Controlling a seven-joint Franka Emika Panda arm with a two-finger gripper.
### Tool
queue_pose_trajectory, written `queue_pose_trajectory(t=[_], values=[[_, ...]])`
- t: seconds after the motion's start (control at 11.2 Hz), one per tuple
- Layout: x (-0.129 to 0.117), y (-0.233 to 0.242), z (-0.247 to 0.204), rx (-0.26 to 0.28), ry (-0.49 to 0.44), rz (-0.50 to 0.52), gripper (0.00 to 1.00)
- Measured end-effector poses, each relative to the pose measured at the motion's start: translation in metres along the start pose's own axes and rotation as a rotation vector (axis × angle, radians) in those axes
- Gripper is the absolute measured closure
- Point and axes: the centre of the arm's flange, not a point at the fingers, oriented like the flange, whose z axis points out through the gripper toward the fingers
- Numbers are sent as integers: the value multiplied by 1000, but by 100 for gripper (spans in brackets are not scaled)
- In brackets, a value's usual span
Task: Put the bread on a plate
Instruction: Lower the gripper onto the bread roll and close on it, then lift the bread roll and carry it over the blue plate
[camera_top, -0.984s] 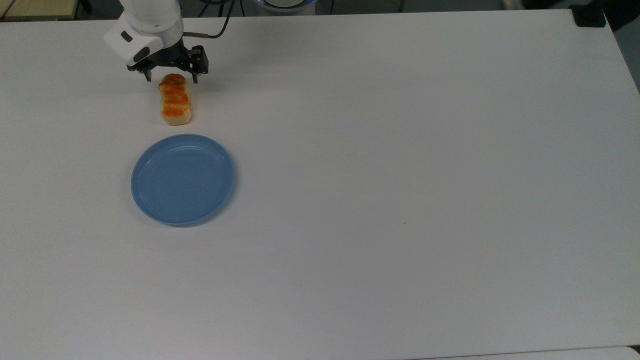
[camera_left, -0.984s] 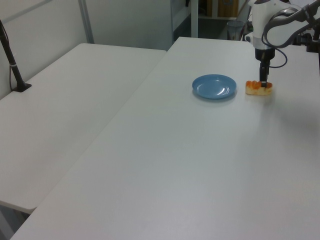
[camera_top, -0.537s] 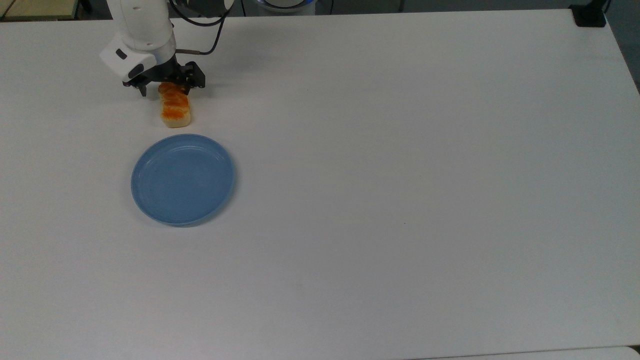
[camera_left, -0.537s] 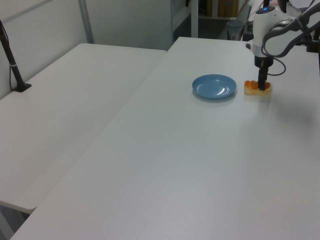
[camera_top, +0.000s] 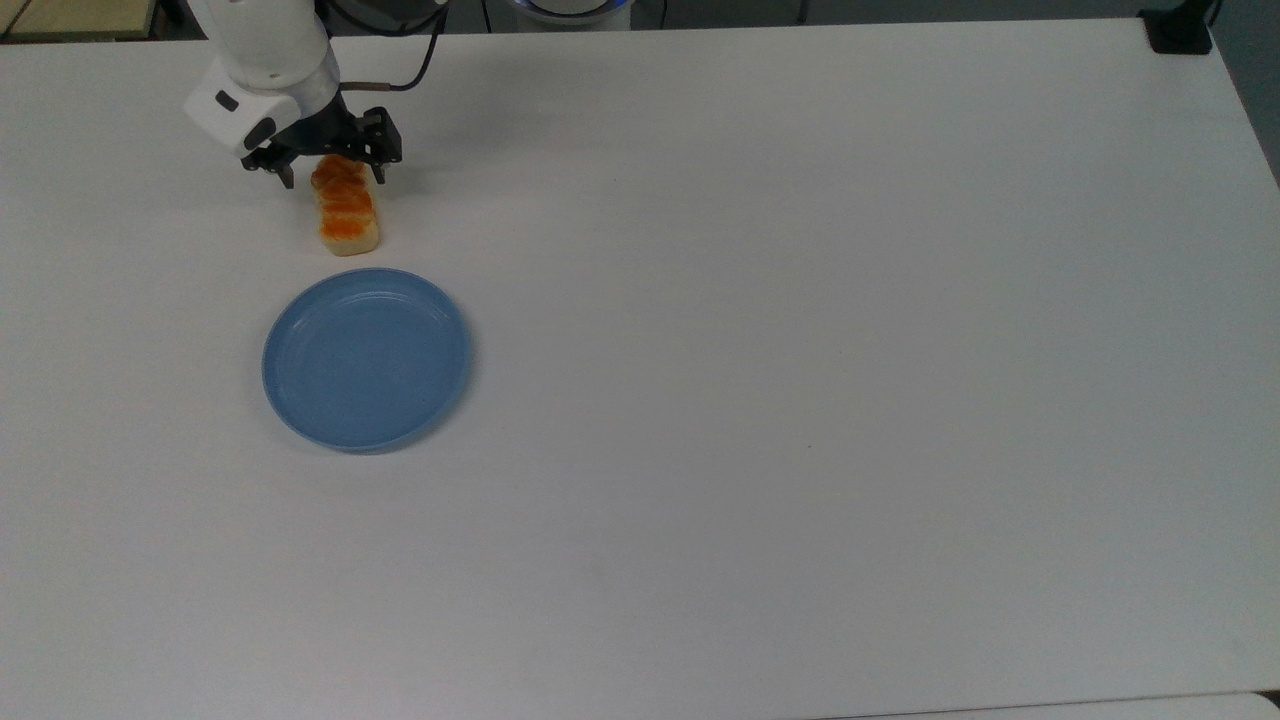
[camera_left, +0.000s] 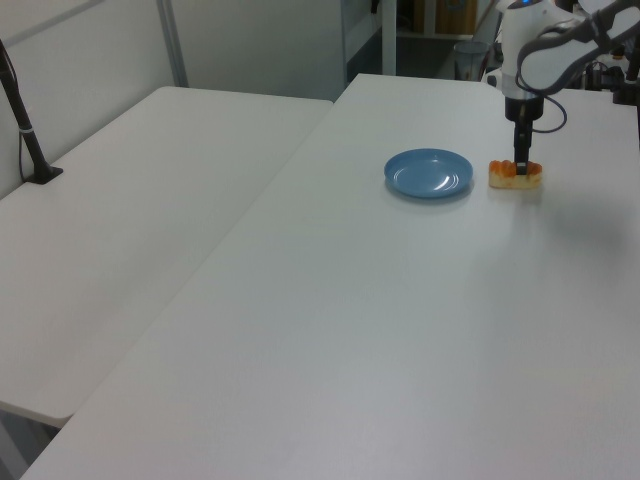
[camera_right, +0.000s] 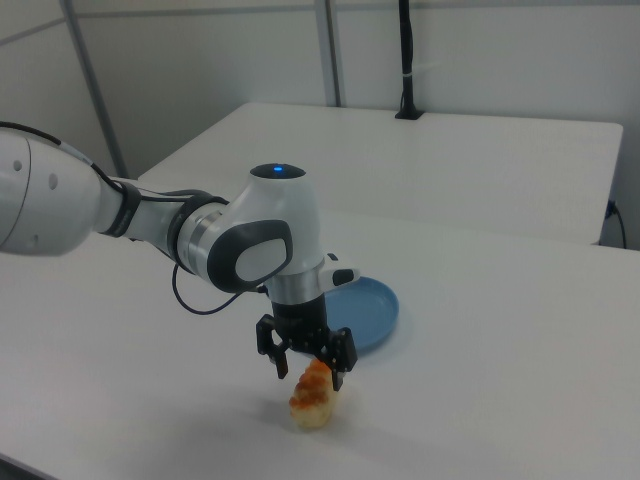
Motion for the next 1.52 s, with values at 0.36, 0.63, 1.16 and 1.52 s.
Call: queue_pose_trajectory(t=[0.36,0.63,1.16,1.52], values=[[9,1,19,4,23,-3,7],[13,1,32,3,20,-5,27],[24,10,-16,59,25,66,53],[70,-3,-76,48,131,149,52]])
